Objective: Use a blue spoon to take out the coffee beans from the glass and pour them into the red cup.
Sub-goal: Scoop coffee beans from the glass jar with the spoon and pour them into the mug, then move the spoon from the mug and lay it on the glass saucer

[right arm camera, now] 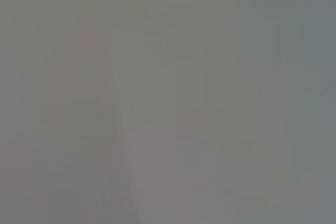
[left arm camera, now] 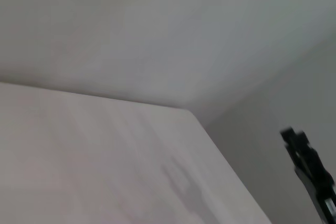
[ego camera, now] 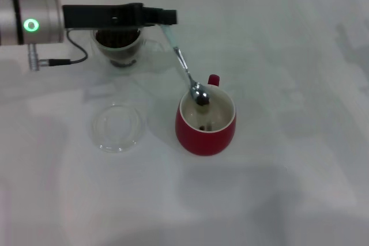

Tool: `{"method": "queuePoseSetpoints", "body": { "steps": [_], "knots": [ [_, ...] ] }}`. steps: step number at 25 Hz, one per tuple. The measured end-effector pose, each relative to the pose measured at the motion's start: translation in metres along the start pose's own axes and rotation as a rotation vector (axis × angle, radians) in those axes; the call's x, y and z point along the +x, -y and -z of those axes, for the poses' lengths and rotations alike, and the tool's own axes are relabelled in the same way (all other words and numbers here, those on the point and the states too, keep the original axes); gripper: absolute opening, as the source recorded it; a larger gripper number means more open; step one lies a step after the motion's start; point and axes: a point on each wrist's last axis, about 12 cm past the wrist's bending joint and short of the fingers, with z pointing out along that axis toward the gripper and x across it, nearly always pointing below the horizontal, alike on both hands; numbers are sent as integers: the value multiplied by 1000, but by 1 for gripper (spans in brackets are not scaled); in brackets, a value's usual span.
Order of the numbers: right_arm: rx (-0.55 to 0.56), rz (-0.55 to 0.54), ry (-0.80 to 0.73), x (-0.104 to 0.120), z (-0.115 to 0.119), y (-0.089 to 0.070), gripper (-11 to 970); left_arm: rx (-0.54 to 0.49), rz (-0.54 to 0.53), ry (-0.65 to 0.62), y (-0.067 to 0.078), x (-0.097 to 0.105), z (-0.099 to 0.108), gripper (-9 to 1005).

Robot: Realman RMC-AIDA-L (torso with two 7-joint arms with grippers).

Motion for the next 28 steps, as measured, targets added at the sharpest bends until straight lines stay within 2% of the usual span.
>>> {"method": "queuePoseSetpoints", "body": {
  "steps": [2, 10, 15, 17, 21, 23, 28],
  "knots": [
    [1, 0, -1, 0, 0, 0, 755, 16, -59, -19, 5, -4, -7, 128],
    [1, 2, -6, 1, 1, 1, 754, 35, -202, -27, 11, -12, -14, 128],
    [2, 2, -6, 1, 1, 1, 754, 40, -205, 25, 11, -14, -10, 127],
    [2, 2, -6, 1, 1, 1, 754, 63, -167, 105, 9, -12, 0, 126],
    [-1, 3, -5, 0, 0, 1, 754, 105, -58, 296, -1, 5, 38, 126],
    [0, 3, -3, 0, -1, 1, 754, 124, 5, 398, -7, 24, 63, 127],
    [4, 5, -5, 0, -3, 2, 754, 98, 141, 528, -19, 77, 107, 127]
  ]
}}
